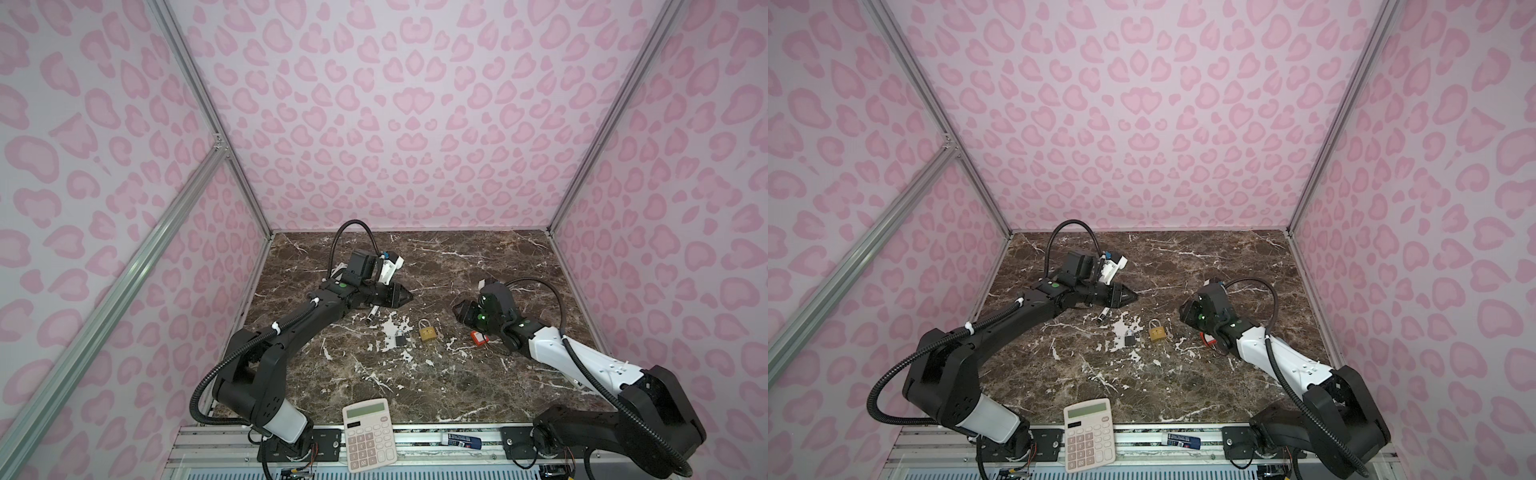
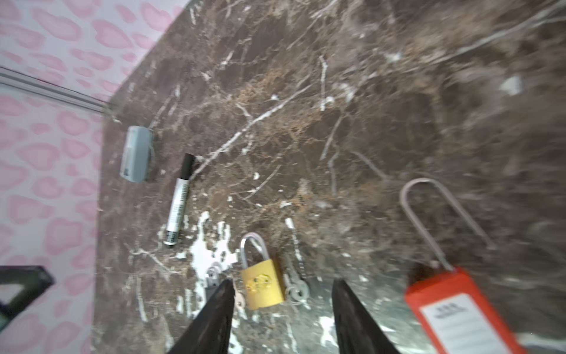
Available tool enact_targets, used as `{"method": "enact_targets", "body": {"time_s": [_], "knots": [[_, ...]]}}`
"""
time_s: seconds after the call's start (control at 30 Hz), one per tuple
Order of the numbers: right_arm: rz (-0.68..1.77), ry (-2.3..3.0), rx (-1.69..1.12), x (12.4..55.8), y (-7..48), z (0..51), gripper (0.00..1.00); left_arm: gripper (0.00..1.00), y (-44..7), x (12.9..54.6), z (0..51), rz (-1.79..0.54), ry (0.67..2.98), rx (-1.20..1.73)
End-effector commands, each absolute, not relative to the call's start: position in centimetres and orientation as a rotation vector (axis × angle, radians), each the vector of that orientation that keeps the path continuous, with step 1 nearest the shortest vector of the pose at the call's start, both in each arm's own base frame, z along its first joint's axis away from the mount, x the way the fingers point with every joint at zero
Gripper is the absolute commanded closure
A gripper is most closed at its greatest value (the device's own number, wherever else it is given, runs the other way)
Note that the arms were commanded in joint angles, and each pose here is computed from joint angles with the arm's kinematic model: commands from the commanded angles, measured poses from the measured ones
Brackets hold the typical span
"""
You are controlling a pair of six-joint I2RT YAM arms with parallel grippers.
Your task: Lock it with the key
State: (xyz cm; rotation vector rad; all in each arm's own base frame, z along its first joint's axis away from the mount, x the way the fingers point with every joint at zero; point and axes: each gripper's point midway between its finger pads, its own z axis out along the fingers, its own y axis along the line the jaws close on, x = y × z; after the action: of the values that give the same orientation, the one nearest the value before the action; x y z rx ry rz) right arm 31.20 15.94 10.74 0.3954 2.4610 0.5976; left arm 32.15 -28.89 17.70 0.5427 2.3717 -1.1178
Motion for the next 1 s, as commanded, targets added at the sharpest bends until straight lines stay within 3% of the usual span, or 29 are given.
{"method": "enact_targets", "body": {"time_s": [0.0,0.27,0.53,0.73,0.97], "knots": [[0.276,2.695,0.236,27.5,11.6,7.5,0.42,0.71,-29.3,32.3,18.4,-1.134,2.341,0.55],[0.15,2.845,0.085,26.3,10.6,5.1,0.28,0.71,-30.1,32.1,18.1,-1.145,2.352,0.563],[0.192,2.87,0.039,26.6,11.5,3.5,0.25,0.71,-30.2,31.9,17.9,-1.147,2.359,0.566],[0.282,2.87,-0.003,26.5,12.9,3.3,0.36,0.71,-30.4,31.8,17.9,-1.151,2.361,0.569],[0.177,2.896,-0.029,26.2,12.0,2.6,0.42,0.71,-30.6,31.8,18.0,-1.155,2.359,0.573]]}}
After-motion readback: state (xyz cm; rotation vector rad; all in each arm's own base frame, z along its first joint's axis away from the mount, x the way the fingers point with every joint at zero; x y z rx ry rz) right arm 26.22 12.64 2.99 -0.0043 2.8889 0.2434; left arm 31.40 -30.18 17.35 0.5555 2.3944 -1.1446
